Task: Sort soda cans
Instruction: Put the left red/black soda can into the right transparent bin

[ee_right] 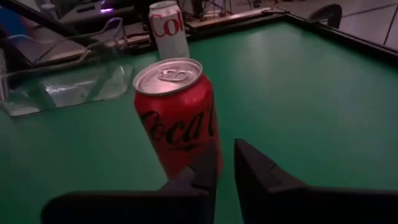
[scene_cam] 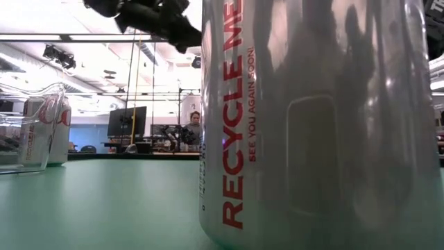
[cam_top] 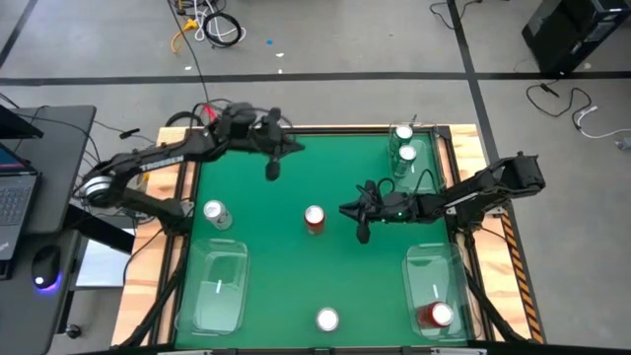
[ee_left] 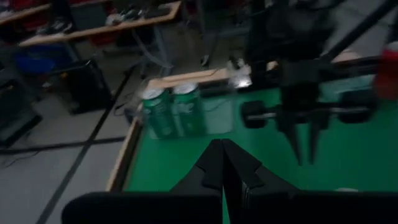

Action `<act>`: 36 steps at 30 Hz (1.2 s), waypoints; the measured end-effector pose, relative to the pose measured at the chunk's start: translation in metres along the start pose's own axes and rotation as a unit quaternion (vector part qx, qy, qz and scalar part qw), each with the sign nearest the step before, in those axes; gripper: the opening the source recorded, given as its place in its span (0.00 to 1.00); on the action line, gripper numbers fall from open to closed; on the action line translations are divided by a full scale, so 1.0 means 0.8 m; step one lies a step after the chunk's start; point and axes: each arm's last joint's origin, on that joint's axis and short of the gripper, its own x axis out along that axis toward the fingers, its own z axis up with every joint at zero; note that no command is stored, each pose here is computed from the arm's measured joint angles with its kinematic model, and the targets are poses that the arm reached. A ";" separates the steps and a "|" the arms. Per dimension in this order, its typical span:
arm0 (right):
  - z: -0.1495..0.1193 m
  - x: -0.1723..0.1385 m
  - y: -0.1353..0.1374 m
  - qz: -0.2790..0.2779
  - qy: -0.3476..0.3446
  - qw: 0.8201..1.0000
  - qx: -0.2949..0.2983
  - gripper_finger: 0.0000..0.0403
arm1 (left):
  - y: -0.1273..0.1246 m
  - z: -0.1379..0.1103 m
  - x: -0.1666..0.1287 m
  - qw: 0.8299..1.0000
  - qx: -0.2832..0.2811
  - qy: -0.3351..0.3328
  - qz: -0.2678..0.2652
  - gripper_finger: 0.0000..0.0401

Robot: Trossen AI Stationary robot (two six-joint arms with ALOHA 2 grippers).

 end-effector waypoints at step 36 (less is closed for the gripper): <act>0.011 0.049 0.007 0.083 -0.017 0.996 0.010 0.89 | -0.061 -0.053 -0.033 0.991 -0.007 -0.044 -0.124 0.00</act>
